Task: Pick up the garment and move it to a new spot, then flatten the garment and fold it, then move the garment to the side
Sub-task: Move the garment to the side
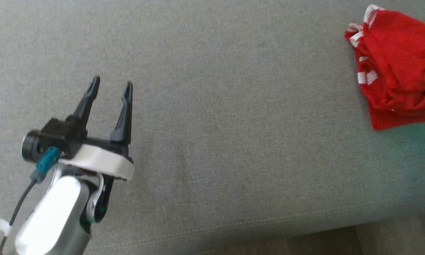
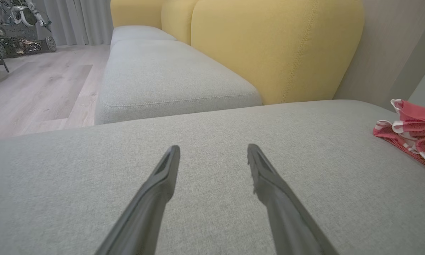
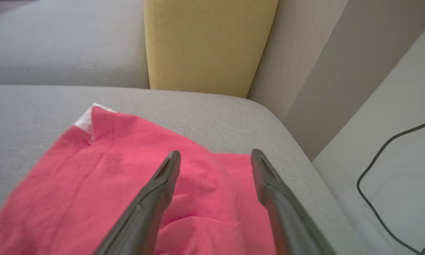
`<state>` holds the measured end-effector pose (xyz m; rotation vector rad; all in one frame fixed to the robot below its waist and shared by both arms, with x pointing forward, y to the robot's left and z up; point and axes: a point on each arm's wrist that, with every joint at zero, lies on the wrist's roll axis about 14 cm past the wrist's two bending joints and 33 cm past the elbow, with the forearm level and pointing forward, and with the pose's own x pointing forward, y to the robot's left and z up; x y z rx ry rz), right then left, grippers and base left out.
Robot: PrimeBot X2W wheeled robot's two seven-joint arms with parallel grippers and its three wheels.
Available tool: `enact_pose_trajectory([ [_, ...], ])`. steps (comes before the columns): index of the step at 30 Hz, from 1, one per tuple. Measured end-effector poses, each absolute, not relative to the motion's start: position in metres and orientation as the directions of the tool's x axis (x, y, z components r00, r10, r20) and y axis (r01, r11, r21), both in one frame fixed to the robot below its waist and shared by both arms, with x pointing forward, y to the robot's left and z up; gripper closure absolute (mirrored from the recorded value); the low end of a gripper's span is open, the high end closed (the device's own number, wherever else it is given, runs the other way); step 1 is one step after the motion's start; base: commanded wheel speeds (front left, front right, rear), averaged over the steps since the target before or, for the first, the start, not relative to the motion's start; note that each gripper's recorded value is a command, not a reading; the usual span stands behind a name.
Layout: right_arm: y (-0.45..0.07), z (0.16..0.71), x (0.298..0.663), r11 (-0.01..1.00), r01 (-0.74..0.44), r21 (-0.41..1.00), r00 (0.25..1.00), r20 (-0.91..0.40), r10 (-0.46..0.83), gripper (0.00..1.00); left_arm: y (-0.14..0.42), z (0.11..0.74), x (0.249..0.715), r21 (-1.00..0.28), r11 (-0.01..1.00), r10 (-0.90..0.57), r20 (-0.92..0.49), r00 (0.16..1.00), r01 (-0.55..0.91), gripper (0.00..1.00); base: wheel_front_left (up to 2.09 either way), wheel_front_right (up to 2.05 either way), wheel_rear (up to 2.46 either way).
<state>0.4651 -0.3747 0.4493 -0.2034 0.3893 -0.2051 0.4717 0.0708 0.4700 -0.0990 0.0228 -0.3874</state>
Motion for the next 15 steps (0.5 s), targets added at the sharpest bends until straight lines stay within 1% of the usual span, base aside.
enact_pose_trajectory([
  [4,-0.354,0.468,0.448,0.971,0.167,-0.171,0.938,-0.276,-0.21,0.0,0.076,0.475,0.457,-0.097,0.929,-0.36,-0.01,0.933,0.358,0.0,0.0,0.0,0.0],
  [5,-0.346,0.473,0.443,0.974,0.156,-0.167,0.947,-0.256,-0.195,0.0,0.079,0.478,0.455,-0.092,0.932,-0.352,-0.006,0.936,0.35,0.0,0.0,0.0,0.0],
  [6,-0.33,0.483,0.433,0.98,0.147,-0.133,0.961,-0.217,-0.173,0.0,0.083,0.483,0.45,-0.095,0.938,-0.333,0.0,0.943,0.332,0.0,0.0,0.0,0.0],
  [9,-0.305,0.499,0.421,0.988,0.131,-0.085,0.977,-0.158,-0.143,0.0,0.09,0.491,0.44,-0.093,0.946,-0.311,0.008,0.95,0.31,0.0,0.0,0.0,0.0],
  [15,-0.245,0.525,0.412,0.998,0.057,0.018,0.996,-0.064,-0.056,0.0,0.107,0.498,0.42,-0.09,0.961,-0.263,0.01,0.965,0.263,0.0,0.0,0.0,0.0],
])
